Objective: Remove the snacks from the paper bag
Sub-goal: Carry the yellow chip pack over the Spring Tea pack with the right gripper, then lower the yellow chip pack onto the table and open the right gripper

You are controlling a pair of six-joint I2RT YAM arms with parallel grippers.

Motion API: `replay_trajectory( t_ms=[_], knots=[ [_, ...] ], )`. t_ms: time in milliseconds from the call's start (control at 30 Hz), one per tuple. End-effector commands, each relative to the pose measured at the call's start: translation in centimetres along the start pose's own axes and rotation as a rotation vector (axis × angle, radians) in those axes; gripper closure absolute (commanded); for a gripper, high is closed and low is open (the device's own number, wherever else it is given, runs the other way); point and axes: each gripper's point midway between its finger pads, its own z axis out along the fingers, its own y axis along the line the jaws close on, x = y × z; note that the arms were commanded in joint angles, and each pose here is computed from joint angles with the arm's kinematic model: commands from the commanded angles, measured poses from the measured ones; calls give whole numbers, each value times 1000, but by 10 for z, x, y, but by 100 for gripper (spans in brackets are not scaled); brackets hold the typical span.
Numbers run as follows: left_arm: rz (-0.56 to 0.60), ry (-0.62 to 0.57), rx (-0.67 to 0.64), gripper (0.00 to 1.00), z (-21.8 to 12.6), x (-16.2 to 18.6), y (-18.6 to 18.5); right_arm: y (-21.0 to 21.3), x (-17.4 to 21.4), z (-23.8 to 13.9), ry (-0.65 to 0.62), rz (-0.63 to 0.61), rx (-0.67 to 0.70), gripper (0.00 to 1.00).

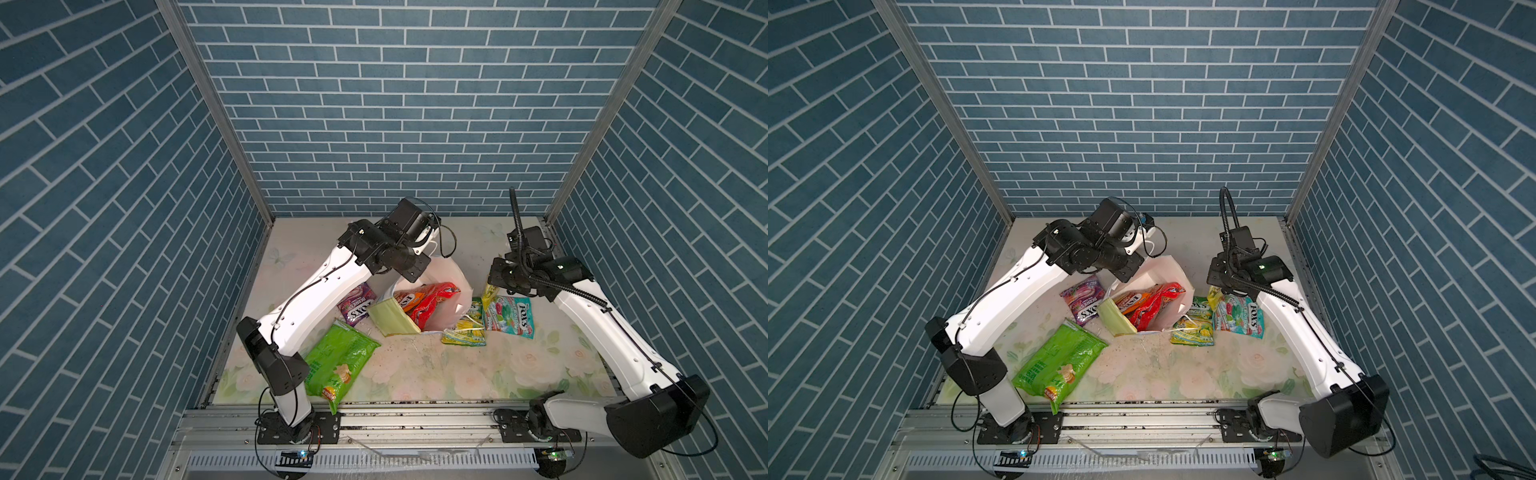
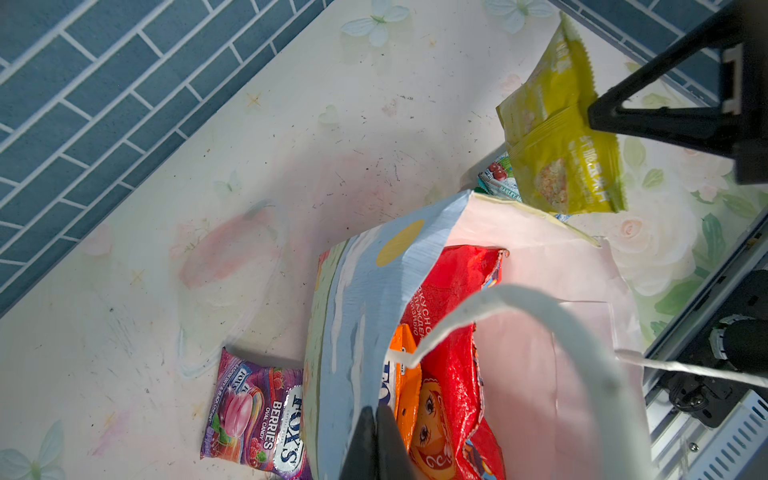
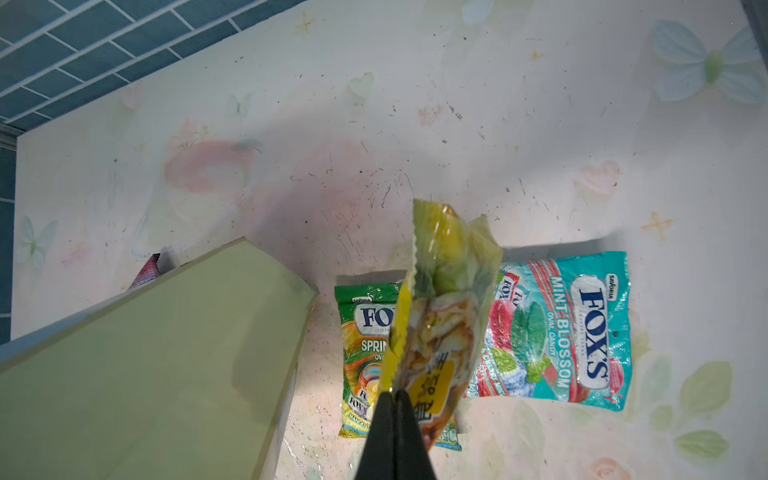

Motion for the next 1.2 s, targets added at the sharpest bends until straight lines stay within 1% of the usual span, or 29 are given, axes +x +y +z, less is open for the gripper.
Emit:
replay_trajectory(
  t_ms=[0,167,433,967,1167],
  knots=[
    [-6,-19,-7,93,-13,2,4,3,-1,16,25,-17,-42,100],
    [-22,-44,11,93,-16,0,1,-8,2,38,79,-8,-10,100],
    [-26,-38,14,93,-17,3,0,-19,6,61,137,-6,16,100],
    [-33,-30,3,93,-14,3,2,-26,4,85,181,-9,48,100],
    [-31,-22,6,93,-10,2,1,-27,5,88,180,-2,47,100]
  ],
)
